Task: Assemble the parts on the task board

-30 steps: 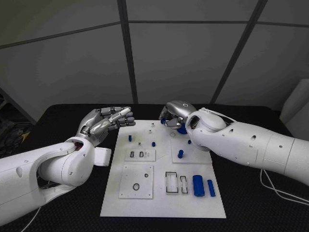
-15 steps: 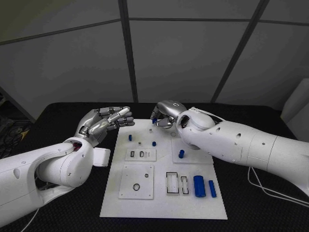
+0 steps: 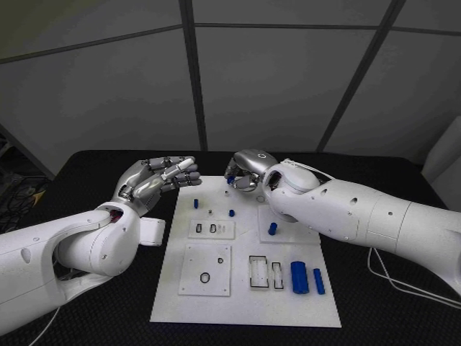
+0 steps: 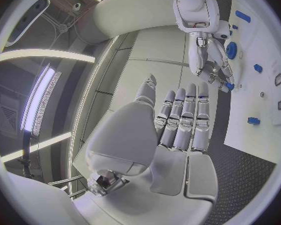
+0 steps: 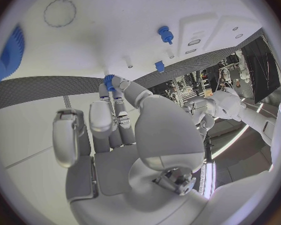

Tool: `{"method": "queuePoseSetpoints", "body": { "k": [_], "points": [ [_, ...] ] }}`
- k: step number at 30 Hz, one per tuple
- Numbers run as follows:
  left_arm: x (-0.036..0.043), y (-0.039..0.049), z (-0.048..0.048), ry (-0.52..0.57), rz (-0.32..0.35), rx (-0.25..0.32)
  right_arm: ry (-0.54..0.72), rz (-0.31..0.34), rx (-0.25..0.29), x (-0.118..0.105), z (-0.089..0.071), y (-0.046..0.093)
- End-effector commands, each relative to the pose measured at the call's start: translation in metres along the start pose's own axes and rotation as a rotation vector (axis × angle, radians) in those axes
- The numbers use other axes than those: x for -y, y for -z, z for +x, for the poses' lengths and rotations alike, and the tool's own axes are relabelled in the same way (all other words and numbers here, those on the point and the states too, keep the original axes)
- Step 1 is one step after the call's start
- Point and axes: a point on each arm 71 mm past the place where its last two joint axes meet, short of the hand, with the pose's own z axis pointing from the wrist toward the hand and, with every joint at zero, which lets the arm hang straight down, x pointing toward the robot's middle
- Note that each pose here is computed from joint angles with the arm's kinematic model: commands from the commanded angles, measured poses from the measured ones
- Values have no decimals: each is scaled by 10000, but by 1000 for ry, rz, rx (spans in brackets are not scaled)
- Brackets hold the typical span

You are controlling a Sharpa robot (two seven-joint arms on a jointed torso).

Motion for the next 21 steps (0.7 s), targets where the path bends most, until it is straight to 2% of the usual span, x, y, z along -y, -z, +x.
{"method": "queuePoseSetpoints", "body": {
  "k": [1,11,21],
  "points": [
    [18,-4,18,2,10,-17,24,16,0,6,-16,-12],
    [27,3,8,1,9,-16,49,53,0,17,-8,-34],
    [36,17,-9,-1,8,-12,56,54,-20,2,9,-49]
  ]
}}
